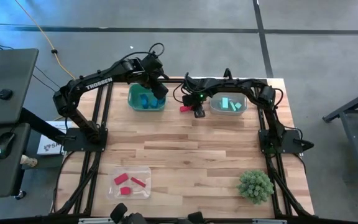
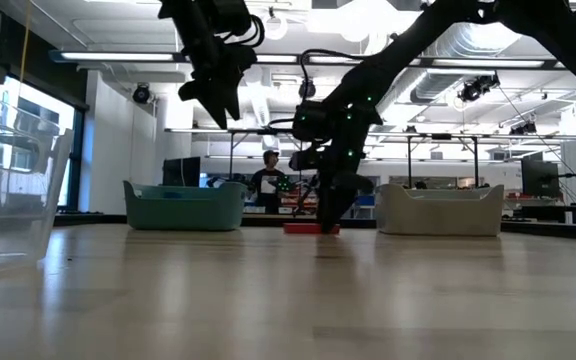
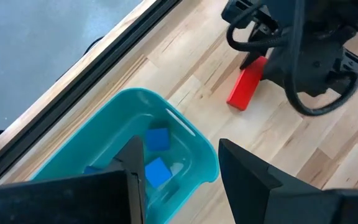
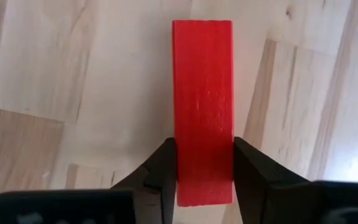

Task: Sort & place blocks by color
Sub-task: Put the red block into the transparent bin

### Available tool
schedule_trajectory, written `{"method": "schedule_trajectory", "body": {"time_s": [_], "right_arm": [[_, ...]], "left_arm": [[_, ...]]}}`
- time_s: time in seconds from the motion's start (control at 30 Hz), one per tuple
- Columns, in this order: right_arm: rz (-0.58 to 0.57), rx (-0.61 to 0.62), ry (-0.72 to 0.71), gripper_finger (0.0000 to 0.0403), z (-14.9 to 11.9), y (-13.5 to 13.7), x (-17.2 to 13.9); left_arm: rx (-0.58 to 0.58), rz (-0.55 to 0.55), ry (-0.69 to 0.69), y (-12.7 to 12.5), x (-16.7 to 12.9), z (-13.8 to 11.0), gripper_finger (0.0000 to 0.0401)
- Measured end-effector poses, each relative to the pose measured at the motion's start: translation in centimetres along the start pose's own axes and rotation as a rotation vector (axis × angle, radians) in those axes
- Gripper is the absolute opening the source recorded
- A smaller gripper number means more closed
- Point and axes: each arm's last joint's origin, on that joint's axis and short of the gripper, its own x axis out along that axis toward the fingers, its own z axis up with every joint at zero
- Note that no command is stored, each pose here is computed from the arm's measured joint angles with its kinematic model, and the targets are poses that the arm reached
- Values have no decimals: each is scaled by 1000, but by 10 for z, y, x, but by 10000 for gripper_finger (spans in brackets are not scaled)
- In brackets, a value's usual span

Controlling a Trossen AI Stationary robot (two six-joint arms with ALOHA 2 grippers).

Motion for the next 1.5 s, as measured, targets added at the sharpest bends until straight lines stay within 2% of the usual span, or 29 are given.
{"method": "schedule_trajectory", "body": {"time_s": [0.1,0.2,0.47,0.6,0.8,0.97,1.2,1.5], "right_arm": [[-30,-2,22,96,4,5,-4],[-28,19,44,96,5,12,-13],[-78,116,-7,96,15,24,-54],[-152,124,-42,96,24,33,-77],[-290,78,-96,96,39,50,-104],[-359,46,-159,96,52,61,-118],[-438,25,-258,96,75,66,-142],[-466,27,-313,96,83,63,-158]], "left_arm": [[-2,-19,7,0,0,0,120],[-13,-86,22,2,0,0,120],[-92,-188,39,18,0,2,120],[-140,-248,44,21,-1,3,120],[-286,-312,59,21,-1,5,120],[-291,-319,58,21,-1,5,120],[-320,-455,100,16,-3,5,120],[-317,-498,90,5,-3,7,120]]}}
